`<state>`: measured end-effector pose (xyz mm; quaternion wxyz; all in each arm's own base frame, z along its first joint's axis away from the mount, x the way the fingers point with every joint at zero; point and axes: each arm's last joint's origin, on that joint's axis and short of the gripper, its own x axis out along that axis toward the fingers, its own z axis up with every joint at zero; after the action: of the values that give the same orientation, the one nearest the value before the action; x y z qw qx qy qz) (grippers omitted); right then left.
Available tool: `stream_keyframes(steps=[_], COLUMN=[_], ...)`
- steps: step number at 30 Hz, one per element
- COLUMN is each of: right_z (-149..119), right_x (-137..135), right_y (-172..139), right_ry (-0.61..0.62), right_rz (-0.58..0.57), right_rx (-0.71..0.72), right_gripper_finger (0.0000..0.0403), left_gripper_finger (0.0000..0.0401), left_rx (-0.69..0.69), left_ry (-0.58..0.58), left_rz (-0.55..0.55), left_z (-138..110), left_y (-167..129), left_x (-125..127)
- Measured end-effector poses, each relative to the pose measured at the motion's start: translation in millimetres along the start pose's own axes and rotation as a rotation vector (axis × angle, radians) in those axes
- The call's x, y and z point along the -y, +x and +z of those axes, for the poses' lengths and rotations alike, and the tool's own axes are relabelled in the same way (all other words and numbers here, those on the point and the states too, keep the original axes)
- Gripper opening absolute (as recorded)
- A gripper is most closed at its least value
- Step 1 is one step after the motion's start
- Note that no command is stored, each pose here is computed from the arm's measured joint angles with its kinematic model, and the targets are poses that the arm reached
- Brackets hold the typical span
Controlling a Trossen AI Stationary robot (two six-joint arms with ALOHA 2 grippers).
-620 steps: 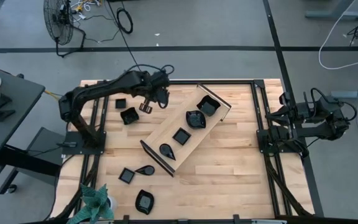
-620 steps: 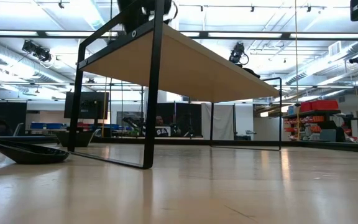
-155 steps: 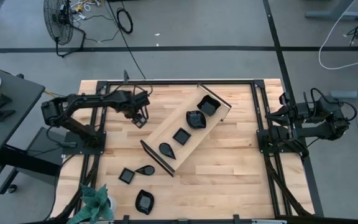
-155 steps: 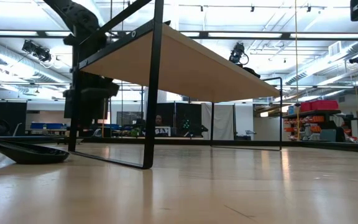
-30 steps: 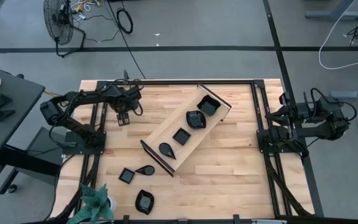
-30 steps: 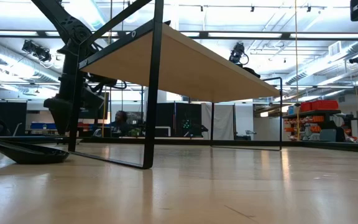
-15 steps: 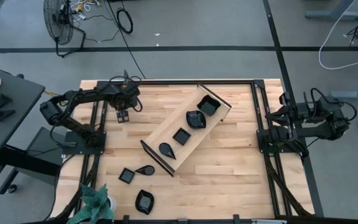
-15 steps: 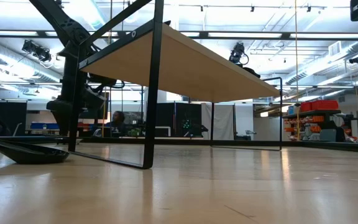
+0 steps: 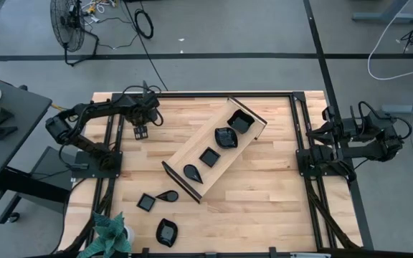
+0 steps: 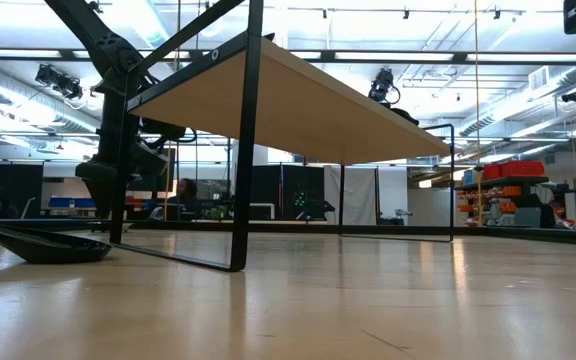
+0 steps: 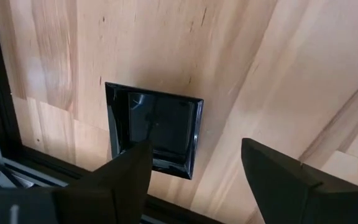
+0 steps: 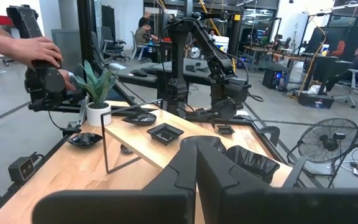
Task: Pick & Place Mini shaped plates
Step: Stack the black square shaped plate on top of the black square shaped plate on the shelf
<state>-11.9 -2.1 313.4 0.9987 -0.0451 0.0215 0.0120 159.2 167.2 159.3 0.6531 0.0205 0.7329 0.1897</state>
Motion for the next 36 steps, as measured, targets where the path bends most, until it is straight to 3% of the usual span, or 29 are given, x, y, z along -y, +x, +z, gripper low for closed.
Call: stream_keyframes(steps=[25, 36], right_z=[0, 0], right_x=[0, 0], right_y=[0, 0], right_ry=[0.000, 0.000], right_rz=[0.000, 0.000], right_rx=[0.000, 0.000], right_gripper_finger=[0.0010, 0.0010], left_gripper_finger=[0.0251, 0.0214], left_rx=[-0.020, -0.046], left_ry=[0.002, 0.009], left_rz=[-0.028, -0.023], left_z=[-7, -11], left_y=[11, 16], left_x=[9, 13])
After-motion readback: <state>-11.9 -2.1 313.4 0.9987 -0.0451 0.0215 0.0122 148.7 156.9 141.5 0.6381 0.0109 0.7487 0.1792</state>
